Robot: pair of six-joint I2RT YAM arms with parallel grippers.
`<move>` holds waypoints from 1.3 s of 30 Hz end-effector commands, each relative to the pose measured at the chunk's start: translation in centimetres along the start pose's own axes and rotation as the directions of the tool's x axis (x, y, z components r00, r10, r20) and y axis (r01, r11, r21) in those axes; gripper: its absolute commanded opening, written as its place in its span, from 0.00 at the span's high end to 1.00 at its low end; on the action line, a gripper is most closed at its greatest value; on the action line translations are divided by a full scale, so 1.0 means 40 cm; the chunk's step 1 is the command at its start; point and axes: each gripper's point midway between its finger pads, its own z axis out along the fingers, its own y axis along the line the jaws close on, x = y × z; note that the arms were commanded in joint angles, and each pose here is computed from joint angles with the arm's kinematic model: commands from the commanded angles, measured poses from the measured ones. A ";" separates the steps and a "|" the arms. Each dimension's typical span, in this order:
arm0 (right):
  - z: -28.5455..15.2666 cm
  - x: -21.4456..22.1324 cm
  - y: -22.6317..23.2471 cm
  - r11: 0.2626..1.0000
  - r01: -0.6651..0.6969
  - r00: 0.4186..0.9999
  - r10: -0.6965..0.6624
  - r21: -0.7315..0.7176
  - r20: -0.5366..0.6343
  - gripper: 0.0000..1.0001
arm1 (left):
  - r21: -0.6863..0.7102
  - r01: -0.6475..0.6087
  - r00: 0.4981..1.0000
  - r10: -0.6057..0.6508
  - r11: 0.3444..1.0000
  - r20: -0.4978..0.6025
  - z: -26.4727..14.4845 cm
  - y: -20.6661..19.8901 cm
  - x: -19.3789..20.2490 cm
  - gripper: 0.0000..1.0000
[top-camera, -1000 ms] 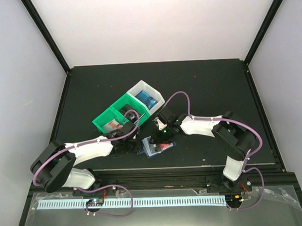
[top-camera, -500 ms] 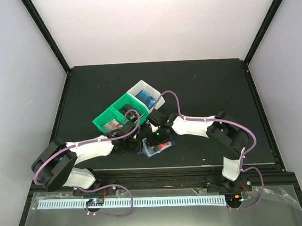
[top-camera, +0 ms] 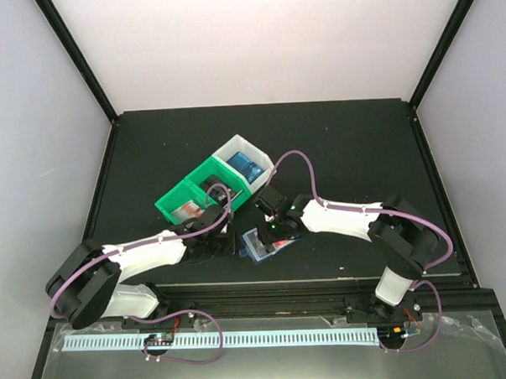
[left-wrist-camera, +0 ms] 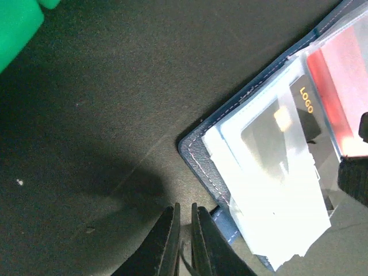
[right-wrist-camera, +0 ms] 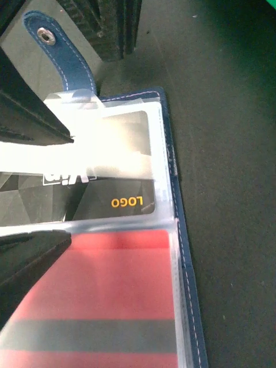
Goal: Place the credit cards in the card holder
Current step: Insert the credit card into the card holder.
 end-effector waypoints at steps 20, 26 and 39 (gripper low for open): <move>0.064 0.061 -0.076 0.990 0.015 0.997 -0.004 0.143 -0.079 0.90 | 0.239 -0.001 0.994 -0.025 0.971 0.107 -0.084 -0.131 -0.062 0.67; 0.081 0.081 -0.096 0.985 0.004 0.995 0.013 0.170 -0.102 0.94 | 0.260 0.017 0.991 -0.052 0.965 0.127 -0.101 -0.142 -0.075 0.57; 0.110 0.103 -0.101 0.991 -0.070 0.991 0.083 0.116 -0.108 0.99 | 0.308 0.075 0.985 -0.118 0.948 0.124 -0.129 -0.164 -0.086 0.43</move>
